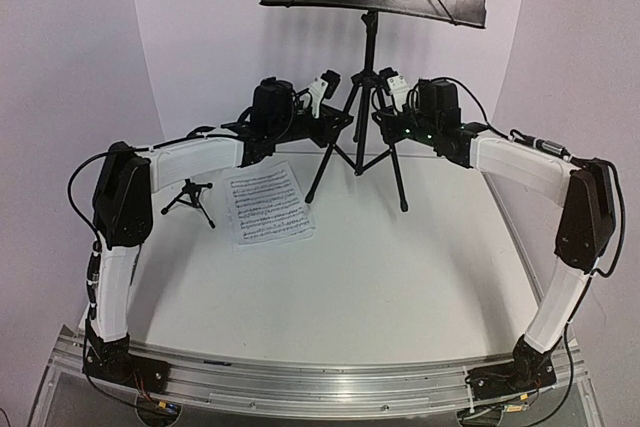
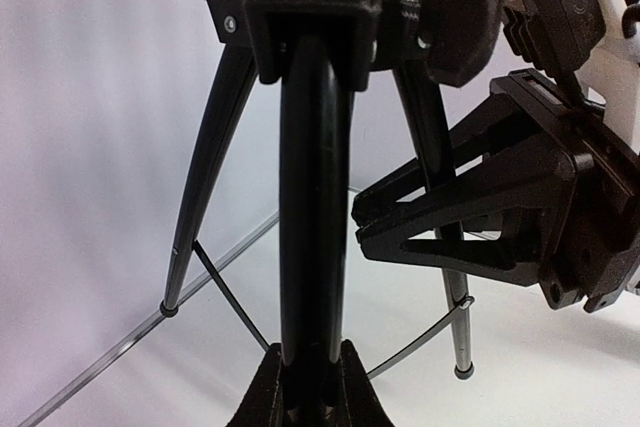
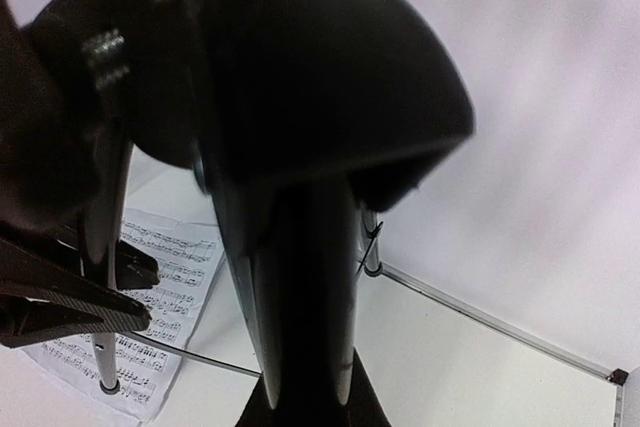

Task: Pack up the instrument practice props

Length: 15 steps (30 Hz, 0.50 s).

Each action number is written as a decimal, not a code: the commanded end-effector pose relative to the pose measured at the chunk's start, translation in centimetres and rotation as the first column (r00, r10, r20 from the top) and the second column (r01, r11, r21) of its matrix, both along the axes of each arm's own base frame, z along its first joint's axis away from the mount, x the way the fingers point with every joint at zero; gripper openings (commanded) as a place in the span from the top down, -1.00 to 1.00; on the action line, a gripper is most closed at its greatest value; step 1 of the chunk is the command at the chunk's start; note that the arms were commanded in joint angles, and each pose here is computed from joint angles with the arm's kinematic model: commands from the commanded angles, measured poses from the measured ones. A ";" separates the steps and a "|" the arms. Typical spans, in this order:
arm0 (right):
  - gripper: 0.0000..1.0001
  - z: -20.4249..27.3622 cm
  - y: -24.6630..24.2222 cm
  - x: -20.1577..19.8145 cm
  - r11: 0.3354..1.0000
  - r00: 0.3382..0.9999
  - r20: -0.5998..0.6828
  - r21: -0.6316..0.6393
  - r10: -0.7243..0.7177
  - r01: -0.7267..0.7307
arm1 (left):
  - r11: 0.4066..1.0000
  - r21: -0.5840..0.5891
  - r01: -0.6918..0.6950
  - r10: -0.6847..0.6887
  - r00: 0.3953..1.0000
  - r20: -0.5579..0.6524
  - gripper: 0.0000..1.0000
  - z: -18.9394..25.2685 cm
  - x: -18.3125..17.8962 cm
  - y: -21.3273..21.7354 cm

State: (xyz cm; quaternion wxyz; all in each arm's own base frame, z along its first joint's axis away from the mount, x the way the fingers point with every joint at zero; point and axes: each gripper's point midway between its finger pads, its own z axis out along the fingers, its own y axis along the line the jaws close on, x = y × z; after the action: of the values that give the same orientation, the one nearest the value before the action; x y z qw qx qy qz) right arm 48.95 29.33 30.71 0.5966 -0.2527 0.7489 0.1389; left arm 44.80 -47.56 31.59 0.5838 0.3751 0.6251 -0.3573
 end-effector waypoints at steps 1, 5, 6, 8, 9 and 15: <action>1.00 13.3 10.2 -9.3 0.811 0.861 0.290 0.307 0.418 -0.497 | 0.807 -0.230 0.544 -0.497 0.836 0.233 1.00 11.1 -16.2 -7.6; 1.00 13.4 9.4 -9.6 0.798 0.860 0.259 0.329 0.439 -0.506 | 0.766 -0.253 0.591 -0.558 0.806 0.197 1.00 11.9 -16.9 -7.7; 1.00 13.2 9.2 -9.7 0.804 0.868 0.236 0.330 0.438 -0.495 | 0.764 -0.254 0.594 -0.565 0.805 0.181 1.00 12.1 -16.9 -7.7; 1.00 12.6 8.6 -9.7 0.830 0.898 0.154 0.344 0.412 -0.439 | 0.792 -0.256 0.555 -0.550 0.830 0.098 1.00 12.1 -16.1 -7.8; 1.00 12.2 8.2 -9.8 0.842 0.912 0.112 0.354 0.394 -0.407 | 0.812 -0.253 0.526 -0.534 0.845 0.041 1.00 11.6 -15.5 -7.8; 1.00 10.2 8.6 -12.5 0.875 0.938 0.029 0.352 0.344 -0.332 | 0.874 -0.205 0.441 -0.470 0.874 -0.124 1.00 9.7 -14.8 -7.6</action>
State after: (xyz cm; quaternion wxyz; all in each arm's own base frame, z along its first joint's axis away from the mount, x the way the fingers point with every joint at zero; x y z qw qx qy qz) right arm 47.23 28.35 29.82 0.5400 -0.1600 0.8019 0.1992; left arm 42.47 -50.74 31.30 0.4674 0.3388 0.6660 -0.4725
